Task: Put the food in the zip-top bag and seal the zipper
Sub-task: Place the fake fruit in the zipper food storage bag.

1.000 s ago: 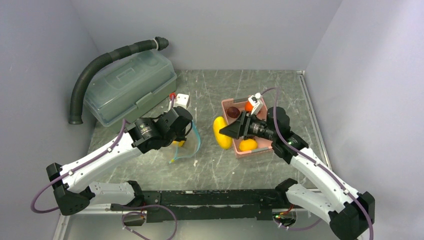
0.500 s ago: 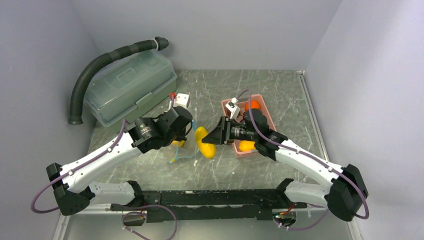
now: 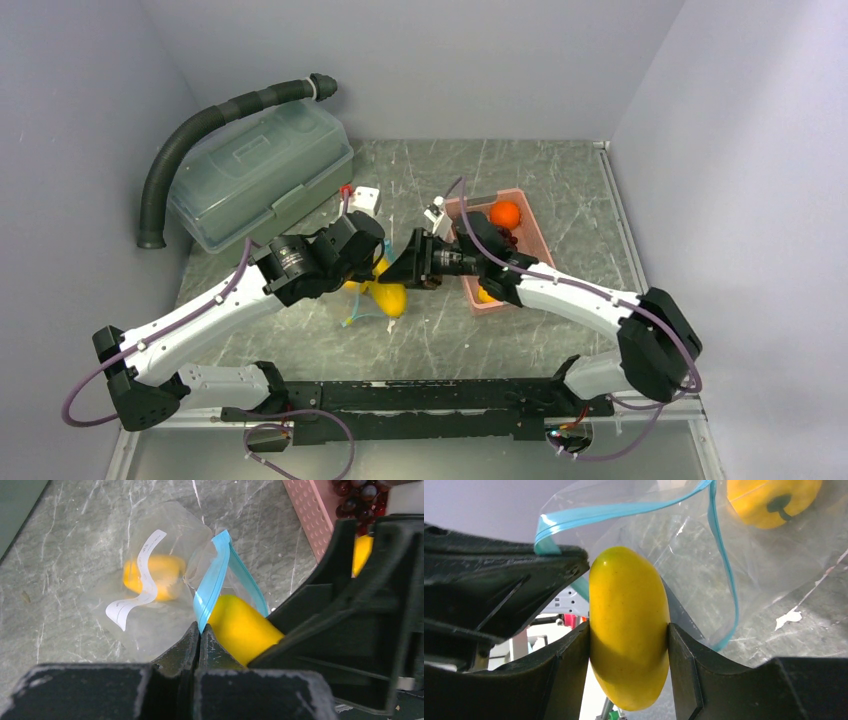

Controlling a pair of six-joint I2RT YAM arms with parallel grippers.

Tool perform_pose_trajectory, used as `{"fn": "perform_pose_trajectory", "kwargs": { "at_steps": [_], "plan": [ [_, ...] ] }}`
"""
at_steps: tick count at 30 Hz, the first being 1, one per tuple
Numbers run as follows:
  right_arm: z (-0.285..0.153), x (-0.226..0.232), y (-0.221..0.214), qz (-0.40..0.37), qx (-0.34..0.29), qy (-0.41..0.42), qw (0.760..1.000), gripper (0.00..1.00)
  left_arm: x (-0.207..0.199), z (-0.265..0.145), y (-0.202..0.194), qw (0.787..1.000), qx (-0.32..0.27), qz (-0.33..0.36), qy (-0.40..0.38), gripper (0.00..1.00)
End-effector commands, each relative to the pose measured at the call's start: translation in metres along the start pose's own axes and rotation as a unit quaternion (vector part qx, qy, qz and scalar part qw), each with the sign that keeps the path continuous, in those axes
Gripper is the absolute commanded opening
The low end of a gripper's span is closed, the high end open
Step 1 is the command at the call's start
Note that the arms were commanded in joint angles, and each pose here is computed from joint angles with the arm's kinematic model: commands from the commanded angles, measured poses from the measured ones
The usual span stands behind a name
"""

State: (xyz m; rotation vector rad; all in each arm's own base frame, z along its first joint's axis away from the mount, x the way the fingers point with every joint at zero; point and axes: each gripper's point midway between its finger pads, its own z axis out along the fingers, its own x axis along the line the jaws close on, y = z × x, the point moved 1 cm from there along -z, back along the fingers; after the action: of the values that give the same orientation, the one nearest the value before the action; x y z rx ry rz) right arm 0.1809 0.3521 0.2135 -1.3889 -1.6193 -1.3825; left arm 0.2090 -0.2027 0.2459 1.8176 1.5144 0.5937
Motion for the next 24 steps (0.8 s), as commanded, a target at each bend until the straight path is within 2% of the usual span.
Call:
{"fn": "perform_pose_trajectory", "kwargs": {
  "at_steps": [1, 9, 18, 24],
  "plan": [
    [0.013, 0.032, 0.015, 0.012, -0.018, 0.04, 0.999, 0.31, -0.007, -0.003, 0.007, 1.0, -0.014, -0.015, -0.022, 0.0],
    [0.034, 0.018, 0.024, 0.073, -0.037, 0.009, 0.997, 0.29, -0.012, -0.004, 0.004, 0.999, -0.008, -0.016, -0.041, 0.0],
    [0.041, -0.003, 0.045, 0.109, -0.111, -0.069, 0.985, 0.3, -0.028, -0.005, 0.001, 0.996, -0.002, -0.018, -0.088, 0.0],
    [0.045, -0.007, 0.033, 0.114, -0.093, -0.087, 0.985, 0.3, -0.028, -0.008, 0.003, 0.995, -0.006, -0.026, -0.092, 0.0]
  ]
}}
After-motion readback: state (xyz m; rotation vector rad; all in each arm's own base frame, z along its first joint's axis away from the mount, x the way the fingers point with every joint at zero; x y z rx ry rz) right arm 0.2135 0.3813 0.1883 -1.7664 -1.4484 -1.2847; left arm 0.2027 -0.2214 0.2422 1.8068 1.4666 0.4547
